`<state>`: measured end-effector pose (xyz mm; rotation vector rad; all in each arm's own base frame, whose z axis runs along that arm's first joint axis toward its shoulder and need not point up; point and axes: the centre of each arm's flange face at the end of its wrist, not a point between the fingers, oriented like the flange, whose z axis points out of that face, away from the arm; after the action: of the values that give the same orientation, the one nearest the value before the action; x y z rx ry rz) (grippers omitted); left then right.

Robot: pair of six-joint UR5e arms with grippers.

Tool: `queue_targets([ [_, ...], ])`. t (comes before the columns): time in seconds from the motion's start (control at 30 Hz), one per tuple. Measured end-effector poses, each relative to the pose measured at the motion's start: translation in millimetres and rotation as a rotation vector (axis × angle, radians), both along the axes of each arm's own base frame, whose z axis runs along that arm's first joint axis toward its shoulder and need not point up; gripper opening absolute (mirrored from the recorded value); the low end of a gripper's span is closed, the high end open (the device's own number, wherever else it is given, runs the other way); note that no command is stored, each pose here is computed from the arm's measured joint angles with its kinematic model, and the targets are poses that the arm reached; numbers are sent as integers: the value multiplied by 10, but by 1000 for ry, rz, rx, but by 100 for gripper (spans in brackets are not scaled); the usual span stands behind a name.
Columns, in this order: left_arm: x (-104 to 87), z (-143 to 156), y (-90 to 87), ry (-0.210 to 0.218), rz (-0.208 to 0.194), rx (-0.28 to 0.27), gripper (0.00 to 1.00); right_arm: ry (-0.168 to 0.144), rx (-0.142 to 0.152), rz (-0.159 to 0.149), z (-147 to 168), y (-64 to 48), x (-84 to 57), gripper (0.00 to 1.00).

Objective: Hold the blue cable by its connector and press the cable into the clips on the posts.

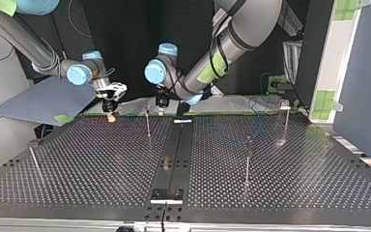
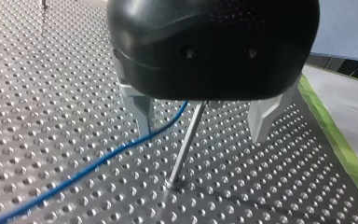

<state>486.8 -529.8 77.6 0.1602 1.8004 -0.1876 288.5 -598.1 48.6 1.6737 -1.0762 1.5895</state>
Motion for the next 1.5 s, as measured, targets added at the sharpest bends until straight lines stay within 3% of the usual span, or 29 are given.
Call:
queue_targets([
  [0.13,-107,70,-91,-11,-5,4,100,-1,0,0,1,-2,-1,0],
  [0.37,-464,95,-386,-15,-64,-1,100,-4,0,-1,7,-10,-3,0],
  [0.5,-538,95,-452,-13,-86,-7,100,-7,3,-3,5,-12,-11,0],
  [0.63,-526,83,-456,-10,-97,-15,100,-7,6,-4,4,-11,-14,0],
  [0.8,-449,31,-426,-24,-78,-35,100,-7,10,-4,2,-10,-19,0],
  [1.1,-339,-304,-350,-23,-58,-37,100,-11,15,-7,0,-14,-32,0],
  [1.5,-274,-323,-319,-33,-52,-43,100,-11,17,-19,-4,-44,-105,0],
])
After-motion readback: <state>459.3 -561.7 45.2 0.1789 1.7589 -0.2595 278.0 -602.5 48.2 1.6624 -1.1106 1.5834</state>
